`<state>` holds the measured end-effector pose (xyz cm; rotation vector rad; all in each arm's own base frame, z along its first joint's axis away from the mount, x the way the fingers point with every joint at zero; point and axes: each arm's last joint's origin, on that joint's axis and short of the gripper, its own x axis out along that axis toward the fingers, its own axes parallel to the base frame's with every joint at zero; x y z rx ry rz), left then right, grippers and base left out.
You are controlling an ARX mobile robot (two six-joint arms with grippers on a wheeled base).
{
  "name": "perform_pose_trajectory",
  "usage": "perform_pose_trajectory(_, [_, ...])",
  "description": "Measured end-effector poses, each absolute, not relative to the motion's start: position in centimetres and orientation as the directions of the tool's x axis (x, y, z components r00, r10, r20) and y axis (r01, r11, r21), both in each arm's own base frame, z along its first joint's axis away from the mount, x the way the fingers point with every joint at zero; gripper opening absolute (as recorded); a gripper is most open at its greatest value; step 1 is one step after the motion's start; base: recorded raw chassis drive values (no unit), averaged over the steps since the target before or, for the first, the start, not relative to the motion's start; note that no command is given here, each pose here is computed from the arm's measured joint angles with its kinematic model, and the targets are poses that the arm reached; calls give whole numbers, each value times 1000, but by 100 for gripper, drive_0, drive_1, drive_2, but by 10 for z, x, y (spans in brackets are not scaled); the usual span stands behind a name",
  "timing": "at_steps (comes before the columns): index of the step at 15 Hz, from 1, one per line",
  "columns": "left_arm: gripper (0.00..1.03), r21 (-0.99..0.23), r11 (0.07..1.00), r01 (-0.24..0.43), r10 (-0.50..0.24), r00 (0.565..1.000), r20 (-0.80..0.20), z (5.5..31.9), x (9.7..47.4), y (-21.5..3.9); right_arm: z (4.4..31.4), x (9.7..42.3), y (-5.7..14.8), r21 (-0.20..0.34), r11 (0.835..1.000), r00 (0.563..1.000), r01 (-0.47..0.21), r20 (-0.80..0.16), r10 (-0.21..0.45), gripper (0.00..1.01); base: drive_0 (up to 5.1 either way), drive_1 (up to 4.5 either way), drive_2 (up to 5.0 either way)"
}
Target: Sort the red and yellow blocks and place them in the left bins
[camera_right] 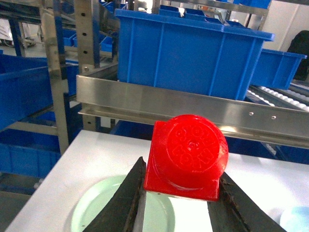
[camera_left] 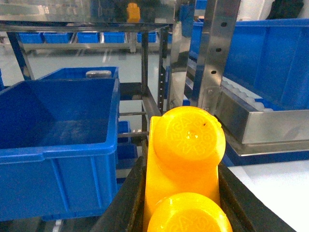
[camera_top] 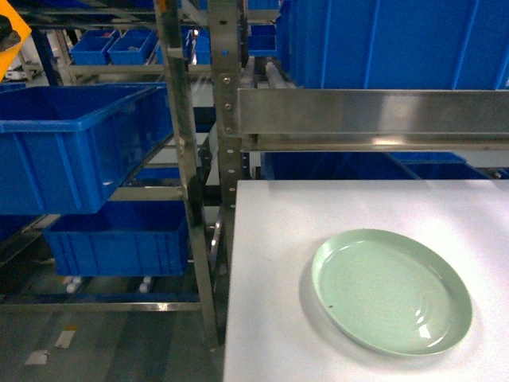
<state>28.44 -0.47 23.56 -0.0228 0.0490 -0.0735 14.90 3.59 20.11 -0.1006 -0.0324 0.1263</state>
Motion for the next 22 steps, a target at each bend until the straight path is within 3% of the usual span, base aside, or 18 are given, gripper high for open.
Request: perform_pose_trajectory(22, [27,-25,997,70,-71,996,-48,235,285,-4,201,149,36,-102,987,992,-124,25,127,29,-498,247,247])
